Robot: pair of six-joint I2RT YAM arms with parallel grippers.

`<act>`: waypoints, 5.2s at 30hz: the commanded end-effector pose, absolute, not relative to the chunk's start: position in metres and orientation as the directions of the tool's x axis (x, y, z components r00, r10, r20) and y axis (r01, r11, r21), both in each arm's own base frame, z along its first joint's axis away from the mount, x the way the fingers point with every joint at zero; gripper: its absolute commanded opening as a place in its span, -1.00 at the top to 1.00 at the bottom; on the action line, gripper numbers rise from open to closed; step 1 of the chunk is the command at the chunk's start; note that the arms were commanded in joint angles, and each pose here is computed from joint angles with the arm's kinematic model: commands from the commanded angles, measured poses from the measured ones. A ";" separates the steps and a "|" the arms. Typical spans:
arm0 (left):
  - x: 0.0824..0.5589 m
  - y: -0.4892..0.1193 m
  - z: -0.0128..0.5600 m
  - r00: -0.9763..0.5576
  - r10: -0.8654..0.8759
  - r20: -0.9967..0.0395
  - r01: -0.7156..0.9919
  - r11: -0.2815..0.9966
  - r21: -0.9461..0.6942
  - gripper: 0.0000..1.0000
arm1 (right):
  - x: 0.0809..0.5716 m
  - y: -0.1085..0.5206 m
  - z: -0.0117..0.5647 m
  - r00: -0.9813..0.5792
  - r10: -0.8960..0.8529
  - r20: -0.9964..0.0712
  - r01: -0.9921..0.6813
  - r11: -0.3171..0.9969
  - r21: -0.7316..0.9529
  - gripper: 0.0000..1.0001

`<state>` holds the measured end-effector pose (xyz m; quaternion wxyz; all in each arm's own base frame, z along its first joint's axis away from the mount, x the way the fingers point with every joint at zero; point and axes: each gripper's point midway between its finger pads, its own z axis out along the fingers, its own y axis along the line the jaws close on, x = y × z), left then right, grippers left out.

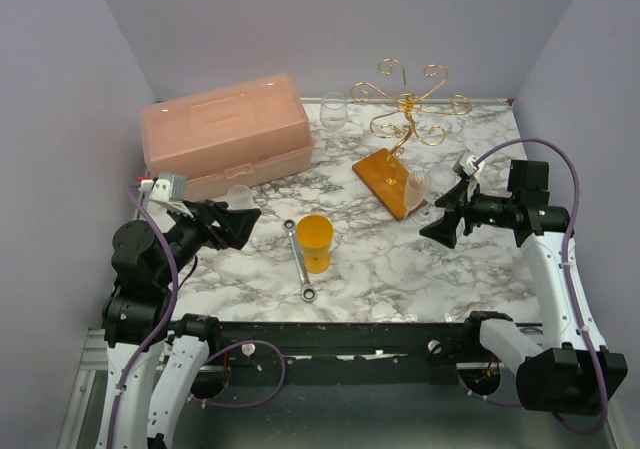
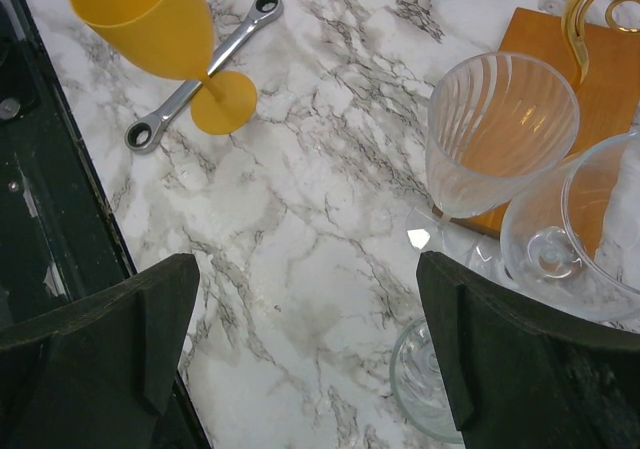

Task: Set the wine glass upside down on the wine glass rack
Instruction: Pick up the wine glass at the center of the board, then turn the wine glass upside down at the wine rack.

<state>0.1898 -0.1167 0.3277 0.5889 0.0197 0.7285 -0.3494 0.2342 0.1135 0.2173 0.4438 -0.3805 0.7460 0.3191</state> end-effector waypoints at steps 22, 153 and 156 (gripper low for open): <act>0.195 -0.129 0.307 -0.450 -0.339 -0.826 0.426 0.731 -0.532 -0.97 | 0.225 0.125 0.210 -0.314 -0.242 -0.918 -0.887 0.420 0.192 -0.99; 0.178 -0.235 0.364 -0.396 -0.412 -0.821 0.710 0.430 -0.558 1.00 | 0.220 0.140 0.292 -0.581 0.083 -0.810 -0.695 0.467 0.547 -1.00; 0.179 -0.242 0.368 -0.395 -0.446 -0.803 0.698 0.422 -0.578 1.00 | 0.224 0.138 0.290 -0.588 0.090 -0.804 -0.678 0.488 0.550 -0.99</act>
